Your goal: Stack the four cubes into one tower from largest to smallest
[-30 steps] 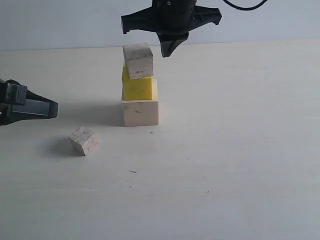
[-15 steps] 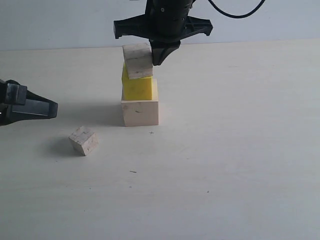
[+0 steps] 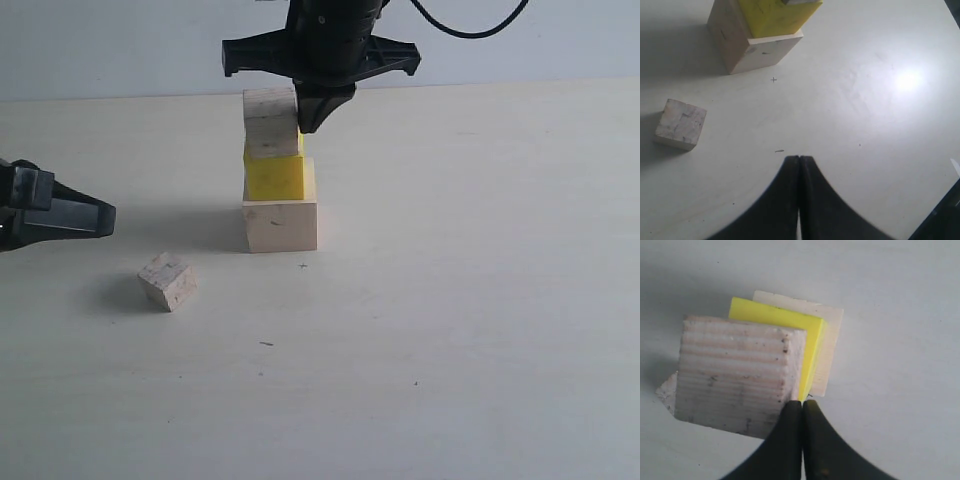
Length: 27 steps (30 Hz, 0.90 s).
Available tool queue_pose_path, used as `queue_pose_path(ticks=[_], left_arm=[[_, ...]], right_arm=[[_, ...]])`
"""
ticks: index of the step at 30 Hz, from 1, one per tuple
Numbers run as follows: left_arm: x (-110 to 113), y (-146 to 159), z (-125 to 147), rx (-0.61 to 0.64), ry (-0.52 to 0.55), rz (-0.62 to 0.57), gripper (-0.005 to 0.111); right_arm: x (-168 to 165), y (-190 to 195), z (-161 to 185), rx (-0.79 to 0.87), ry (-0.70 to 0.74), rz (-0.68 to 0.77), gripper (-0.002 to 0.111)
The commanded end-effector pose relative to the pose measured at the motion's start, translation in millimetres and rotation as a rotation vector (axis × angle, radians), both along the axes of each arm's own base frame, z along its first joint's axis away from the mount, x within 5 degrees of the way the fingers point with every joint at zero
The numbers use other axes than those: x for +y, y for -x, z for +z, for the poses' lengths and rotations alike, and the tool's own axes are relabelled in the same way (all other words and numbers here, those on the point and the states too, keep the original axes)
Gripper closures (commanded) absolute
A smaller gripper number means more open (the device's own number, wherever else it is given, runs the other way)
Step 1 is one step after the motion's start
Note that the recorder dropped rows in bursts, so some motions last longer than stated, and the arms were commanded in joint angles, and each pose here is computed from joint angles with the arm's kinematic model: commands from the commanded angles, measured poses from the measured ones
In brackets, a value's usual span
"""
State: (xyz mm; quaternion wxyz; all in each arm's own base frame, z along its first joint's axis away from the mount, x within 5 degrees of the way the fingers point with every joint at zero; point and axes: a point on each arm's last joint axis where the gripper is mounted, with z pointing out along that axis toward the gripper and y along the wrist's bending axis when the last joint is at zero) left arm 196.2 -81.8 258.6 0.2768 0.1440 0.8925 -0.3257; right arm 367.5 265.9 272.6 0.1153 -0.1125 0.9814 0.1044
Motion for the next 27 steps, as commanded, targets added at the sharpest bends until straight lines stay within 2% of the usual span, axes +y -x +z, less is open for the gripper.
queue_pose_path(ticks=[1,14,19,24,27], left_arm=[[-1,2,2,-0.006,0.004,-0.001,0.107],[-1,2,2,-0.010,0.002,0.004,0.107],[0,2,1,-0.012,-0.002,0.004,0.107],[0,2,1,-0.012,-0.004,0.003,0.107],[0,2,1,-0.012,-0.004,0.003,0.107]], right_arm=[[-1,-1,3,-0.008,-0.008,-0.001,0.108],[-3,-1,5,-0.023,0.003,-0.008,0.108],[-13,9,42,-0.114,-0.012,0.004,0.108],[-41,17,88,-0.323,0.111,-0.008,0.108],[-51,28,113,-0.392,0.112,0.032,0.108]])
